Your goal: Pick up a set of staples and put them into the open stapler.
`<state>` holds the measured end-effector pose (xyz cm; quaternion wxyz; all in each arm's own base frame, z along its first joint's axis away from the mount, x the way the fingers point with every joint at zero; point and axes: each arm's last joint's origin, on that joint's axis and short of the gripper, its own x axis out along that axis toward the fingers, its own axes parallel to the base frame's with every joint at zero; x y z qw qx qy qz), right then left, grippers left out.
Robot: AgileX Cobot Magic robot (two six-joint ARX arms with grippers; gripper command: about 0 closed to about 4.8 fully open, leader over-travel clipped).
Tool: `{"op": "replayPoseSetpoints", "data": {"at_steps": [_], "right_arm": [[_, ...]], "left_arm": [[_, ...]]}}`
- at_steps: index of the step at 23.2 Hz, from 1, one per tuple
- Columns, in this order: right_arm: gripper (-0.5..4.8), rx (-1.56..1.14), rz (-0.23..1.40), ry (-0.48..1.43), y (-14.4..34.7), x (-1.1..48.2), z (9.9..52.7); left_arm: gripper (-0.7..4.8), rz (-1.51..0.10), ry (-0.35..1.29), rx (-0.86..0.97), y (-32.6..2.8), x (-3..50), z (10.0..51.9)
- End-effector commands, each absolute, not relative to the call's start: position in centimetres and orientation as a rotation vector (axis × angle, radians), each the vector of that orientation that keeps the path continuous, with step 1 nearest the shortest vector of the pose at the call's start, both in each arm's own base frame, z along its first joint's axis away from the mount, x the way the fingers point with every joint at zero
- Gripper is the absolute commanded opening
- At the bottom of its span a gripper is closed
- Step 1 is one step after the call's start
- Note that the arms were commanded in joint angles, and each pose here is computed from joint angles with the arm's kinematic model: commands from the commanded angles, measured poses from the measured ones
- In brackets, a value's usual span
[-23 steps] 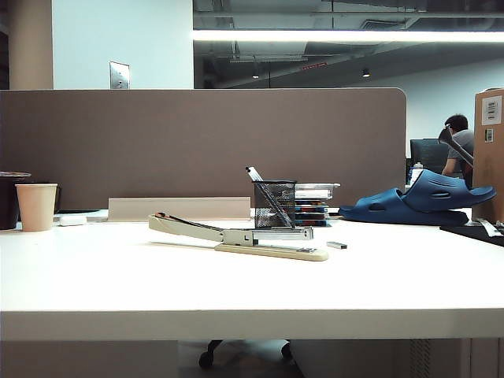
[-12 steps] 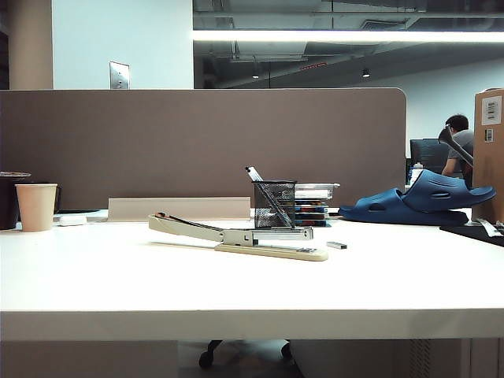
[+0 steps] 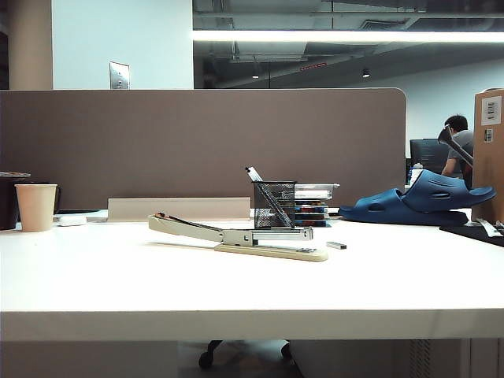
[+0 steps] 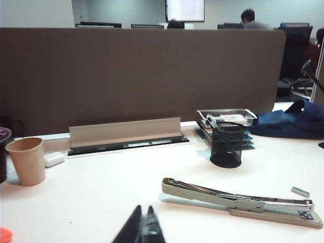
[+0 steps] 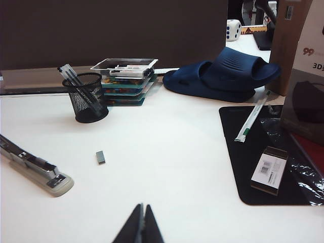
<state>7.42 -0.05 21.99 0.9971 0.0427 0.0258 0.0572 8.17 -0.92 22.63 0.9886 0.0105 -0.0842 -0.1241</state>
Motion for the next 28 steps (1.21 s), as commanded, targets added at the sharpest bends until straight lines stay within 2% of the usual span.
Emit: {"op": "replayPoseSetpoints", "data": {"at_steps": [1,12,20,28], "right_arm": [[-0.09,0.085,0.112,0.029,-0.1,7.8,21.3],[-0.09,0.069,0.120,-0.016,-0.2,9.5,17.3],[-0.09,0.011,0.112,-0.018,-0.2,9.7,16.8],[-0.09,0.015,0.096,0.001,-0.3,9.7,16.6]], "left_arm": [[-0.05,-0.219,-0.157,0.007,-0.8,8.2,22.1],[-0.05,-0.144,-0.135,-0.011,-0.6,9.0,20.0],[-0.05,-0.144,-0.143,-0.010,-0.7,9.6,17.9],[-0.05,-0.130,-0.119,-0.015,-0.6,9.6,17.7]]}}
